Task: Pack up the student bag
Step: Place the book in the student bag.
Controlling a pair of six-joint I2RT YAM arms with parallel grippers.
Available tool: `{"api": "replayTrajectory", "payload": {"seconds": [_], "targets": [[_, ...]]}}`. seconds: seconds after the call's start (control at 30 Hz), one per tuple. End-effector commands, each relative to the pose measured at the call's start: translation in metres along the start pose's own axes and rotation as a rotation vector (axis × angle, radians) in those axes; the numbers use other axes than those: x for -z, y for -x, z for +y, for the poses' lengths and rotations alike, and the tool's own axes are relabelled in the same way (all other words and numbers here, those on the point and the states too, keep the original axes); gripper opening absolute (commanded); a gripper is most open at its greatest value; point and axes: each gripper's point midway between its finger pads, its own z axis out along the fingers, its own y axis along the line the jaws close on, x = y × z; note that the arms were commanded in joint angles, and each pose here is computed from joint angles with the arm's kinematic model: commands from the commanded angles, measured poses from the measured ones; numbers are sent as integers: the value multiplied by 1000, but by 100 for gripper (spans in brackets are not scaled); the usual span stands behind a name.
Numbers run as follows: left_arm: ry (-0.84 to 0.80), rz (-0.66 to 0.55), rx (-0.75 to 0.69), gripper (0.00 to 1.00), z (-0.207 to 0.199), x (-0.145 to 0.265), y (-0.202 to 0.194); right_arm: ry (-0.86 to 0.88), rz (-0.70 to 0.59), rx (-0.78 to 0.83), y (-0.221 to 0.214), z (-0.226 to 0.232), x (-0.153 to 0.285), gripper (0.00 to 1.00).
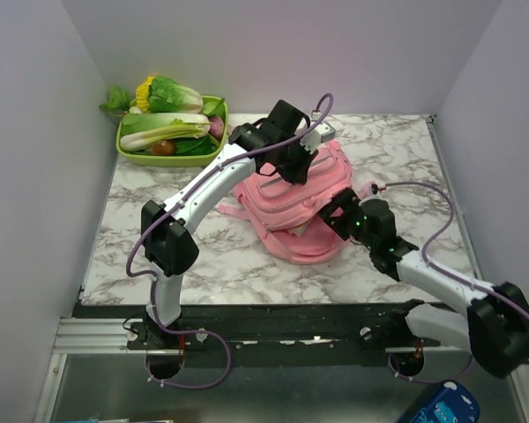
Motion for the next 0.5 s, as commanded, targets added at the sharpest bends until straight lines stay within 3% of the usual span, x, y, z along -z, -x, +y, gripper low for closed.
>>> {"api": "replayTrajectory", "payload": {"seconds": [0.0,0.1,0.23,0.37,0.47], "targets": [[-193,-94,57,0,-41,-14,23,83,-140,86,16,9,47,98],[-199,-109,75,0,-42,-23,27,-17,-127,100,6,-23,67,96],[-202,-124,100,8,-43,-33,34,-75,-103,118,-5,-44,96,75],[-221,-116,95,9,-51,-46,38,-96,-34,173,-23,-49,100,67],[-215,-118,82,10,-54,-60,47,-146,13,251,-29,-44,97,67]]}}
